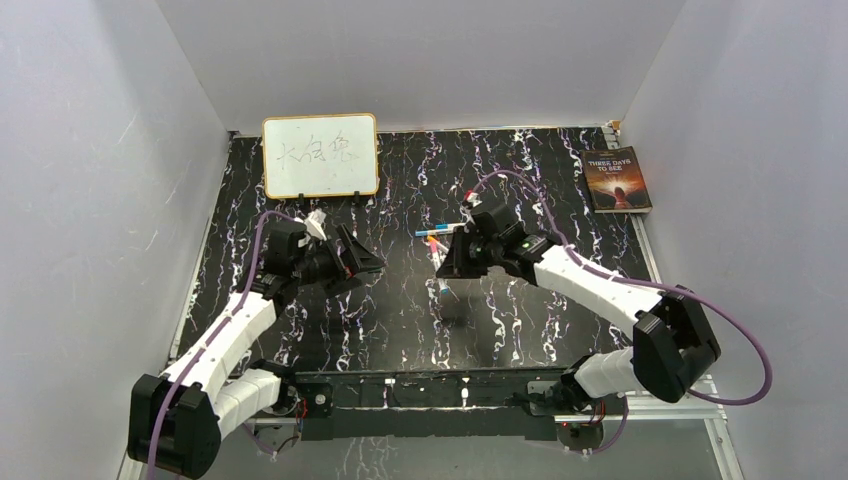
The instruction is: Open the pen caps
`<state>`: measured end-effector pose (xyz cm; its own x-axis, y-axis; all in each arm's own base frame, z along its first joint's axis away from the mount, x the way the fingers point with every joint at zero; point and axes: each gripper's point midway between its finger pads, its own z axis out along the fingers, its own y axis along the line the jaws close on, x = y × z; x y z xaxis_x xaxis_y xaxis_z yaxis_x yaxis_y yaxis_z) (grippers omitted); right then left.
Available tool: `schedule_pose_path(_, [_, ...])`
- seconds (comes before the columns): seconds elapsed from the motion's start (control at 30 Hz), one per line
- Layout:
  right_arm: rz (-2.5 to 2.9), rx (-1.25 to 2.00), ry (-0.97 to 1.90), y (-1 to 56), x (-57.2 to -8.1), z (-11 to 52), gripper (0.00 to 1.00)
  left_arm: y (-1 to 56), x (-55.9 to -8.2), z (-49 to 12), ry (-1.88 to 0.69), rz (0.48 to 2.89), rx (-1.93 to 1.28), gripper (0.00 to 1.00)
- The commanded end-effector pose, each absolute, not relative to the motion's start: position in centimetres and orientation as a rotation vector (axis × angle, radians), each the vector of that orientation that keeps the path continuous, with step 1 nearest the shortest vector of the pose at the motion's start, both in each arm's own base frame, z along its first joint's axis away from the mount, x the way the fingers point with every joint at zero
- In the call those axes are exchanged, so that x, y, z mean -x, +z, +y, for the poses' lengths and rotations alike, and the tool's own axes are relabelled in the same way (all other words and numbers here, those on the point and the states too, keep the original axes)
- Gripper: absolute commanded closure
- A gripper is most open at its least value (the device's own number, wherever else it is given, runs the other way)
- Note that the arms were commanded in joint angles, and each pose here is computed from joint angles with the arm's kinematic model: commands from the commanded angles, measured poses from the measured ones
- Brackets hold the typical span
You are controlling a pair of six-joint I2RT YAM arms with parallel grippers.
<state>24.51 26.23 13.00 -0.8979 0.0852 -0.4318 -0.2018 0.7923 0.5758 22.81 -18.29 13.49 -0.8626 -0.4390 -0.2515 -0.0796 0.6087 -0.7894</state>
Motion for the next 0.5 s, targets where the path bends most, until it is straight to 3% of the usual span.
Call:
schedule_pose_path(0.0, [2.431, 0.135, 1.076, 16.0, -23.9, 30.8, 1.0, 13.7, -22.6, -19.2, -1.218, 2.398, 0.42, 0.02])
schedule_pose_path(0.47, [2.395, 0.313, 1.194, 18.5, -19.6, 38.7, 1.0, 13.4, -22.6, -19.6, -1.223, 2.392, 0.435, 0.02])
